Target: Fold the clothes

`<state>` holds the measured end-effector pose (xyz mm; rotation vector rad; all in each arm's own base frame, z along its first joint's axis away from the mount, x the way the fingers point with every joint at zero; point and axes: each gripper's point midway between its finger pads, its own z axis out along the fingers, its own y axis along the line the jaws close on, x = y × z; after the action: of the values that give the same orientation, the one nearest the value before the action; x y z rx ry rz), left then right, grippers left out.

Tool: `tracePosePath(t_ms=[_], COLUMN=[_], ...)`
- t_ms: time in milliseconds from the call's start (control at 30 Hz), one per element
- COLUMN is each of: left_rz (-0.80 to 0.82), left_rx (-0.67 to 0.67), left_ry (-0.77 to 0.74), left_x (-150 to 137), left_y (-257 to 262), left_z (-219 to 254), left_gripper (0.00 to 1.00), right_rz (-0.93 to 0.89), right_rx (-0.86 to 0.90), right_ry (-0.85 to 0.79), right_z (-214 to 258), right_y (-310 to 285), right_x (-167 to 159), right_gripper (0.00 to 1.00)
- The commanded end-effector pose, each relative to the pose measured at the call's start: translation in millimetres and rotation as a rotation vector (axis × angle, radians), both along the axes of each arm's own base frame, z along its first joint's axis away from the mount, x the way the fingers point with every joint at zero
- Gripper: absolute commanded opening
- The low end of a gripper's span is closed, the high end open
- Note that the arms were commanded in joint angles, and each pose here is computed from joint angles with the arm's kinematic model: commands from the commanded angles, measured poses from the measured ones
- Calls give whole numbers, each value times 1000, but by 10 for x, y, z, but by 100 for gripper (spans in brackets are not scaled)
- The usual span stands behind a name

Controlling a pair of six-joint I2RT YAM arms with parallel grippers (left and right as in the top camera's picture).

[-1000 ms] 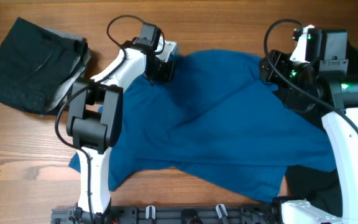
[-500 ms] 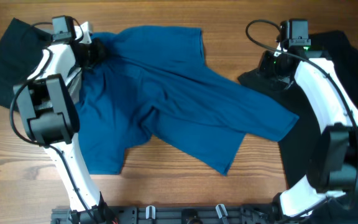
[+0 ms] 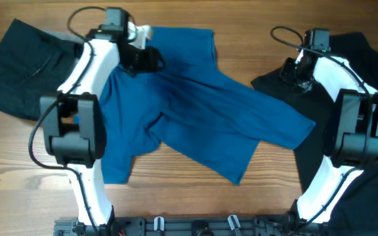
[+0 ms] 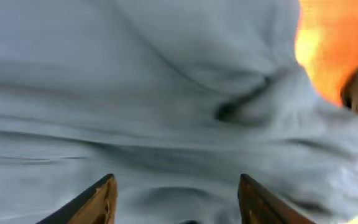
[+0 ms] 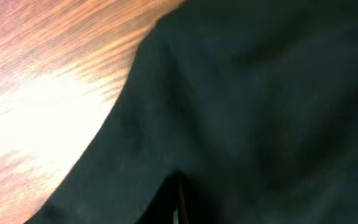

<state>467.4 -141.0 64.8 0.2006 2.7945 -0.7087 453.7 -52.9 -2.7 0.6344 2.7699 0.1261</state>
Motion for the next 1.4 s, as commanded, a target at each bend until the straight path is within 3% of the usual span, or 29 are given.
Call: tracePosePath(t_ms=[0,133,200,267,367,533,600,733,800,867,933,1000,1100,1167,1233,1267,1333,1367], left_rz=[-122,-214,-253,-264,-271,-289,-310,-306,-166,9,187,213,219,231,227,191,138,120], left_rx=[42,64,80,98,77,53,61,93,174,168,82,-5,-79,-61,-39,-27,-5,0], left_ry=[-35,-64,-85,-122,-211,-207,-165,-123,-176,-245,-271,-312,-302,-278,-251,-261,-299,-320], left_x=[-125,-207,-223,-177,-14,21,-65,-98,204,570,872,1067,1173,1184,1144,1119,1063,1030], left_y=[-239,-455,-527,-598,-804,-1139,-1209,-1166,-957,-766,-544,-374,-177,-25,82,91,89,80], left_z=[36,26,22,21,25,-367,-587,-872,-970,-945,-859,-705,-531,-481,-390,-296,5,173], left_gripper=[65,74,73,66,48,24,16,10,10,14,19,22,25,25,32,37,58,66], right_rz=[-233,-491,-402,-290,-166,-32,-4,85,156,216,254,337,473,477,449,443,383,343], right_rx=[-131,-32,119,212,200,163,206,269,282,253,157,105,55,48,75,88,109,110], right_ry=[175,207,96,-61,-250,-342,-304,-214,-153,-86,-33,-48,-81,-76,-45,-30,-1,3], right_z=[-435,-383,-174,262,1031,1716,1682,1505,1385,1192,898,666,316,122,-28,-88,-222,-285], right_y=[-930,-1719,-1777,-1757,-1583,-974,-663,0,355,612,697,753,762,745,763,775,770,751], right_x=[-523,-1022,-950,-801,-624,-512,-477,-469,-521,-572,-542,-406,-190,-125,-149,-172,-186,-163], right_gripper=[4,4,17,25,38,41,35,24,23,24,30,38,58,62,53,37,11,4])
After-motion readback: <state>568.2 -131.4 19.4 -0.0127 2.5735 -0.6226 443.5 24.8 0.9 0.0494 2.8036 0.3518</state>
